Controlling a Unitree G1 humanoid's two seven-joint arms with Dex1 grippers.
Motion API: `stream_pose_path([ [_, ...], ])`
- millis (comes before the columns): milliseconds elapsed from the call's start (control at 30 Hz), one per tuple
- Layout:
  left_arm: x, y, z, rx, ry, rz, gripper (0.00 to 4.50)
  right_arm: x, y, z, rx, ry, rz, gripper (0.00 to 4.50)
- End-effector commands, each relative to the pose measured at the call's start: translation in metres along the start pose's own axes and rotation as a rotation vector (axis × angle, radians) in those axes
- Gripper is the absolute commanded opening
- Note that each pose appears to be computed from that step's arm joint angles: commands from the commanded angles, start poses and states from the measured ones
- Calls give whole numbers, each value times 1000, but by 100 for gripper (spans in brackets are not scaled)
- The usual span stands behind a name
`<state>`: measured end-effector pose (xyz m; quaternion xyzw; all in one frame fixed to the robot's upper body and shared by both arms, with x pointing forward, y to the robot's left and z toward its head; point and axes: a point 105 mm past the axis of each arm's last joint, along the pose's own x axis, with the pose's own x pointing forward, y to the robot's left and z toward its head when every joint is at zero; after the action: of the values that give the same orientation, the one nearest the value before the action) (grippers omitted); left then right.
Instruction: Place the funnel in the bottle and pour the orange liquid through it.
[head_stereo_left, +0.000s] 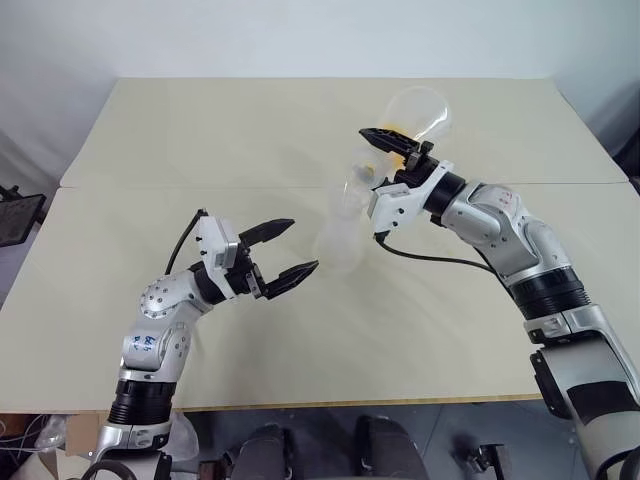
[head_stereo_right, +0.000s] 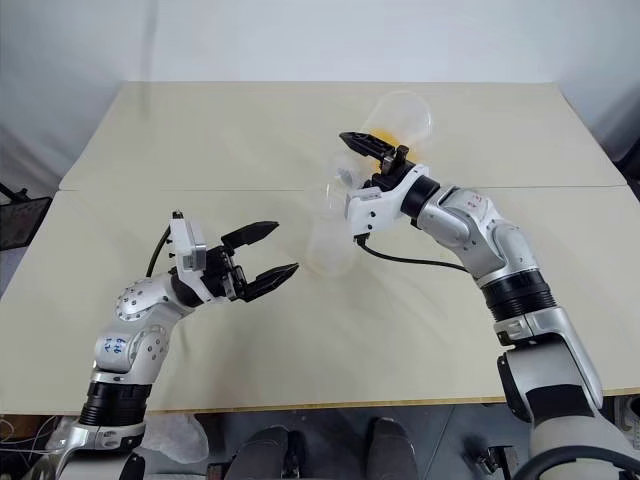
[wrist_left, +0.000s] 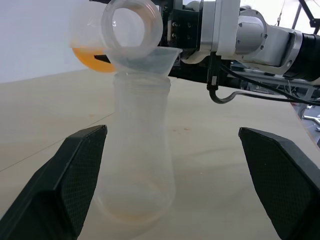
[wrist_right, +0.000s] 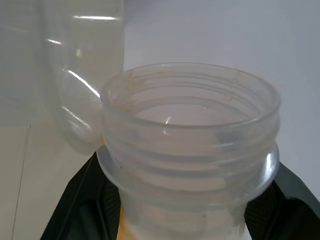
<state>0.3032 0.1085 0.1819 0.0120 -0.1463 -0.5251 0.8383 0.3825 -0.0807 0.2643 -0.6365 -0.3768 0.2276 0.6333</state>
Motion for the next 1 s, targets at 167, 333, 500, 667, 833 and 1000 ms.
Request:
stream_pose_path([
  [167,1,-4,7,34,-26,-4,450,1,-25,1,-88,-22,-78,258],
  [333,2,-4,8,35,-30,0,450,2,-26,1,-121,-30,-88,258],
  [500,2,-4,8,35,-32,1,450,2,-27,1,-145,-37,-93,258],
  [667,2,-5,9,34,-33,2,450,2,-29,1,-167,-45,-100,258],
  [833,3,-5,9,34,-35,3,450,3,-29,3,-189,-55,-111,258],
  [1000,3,-6,9,34,-37,0,450,3,-29,3,-220,-57,-120,258],
])
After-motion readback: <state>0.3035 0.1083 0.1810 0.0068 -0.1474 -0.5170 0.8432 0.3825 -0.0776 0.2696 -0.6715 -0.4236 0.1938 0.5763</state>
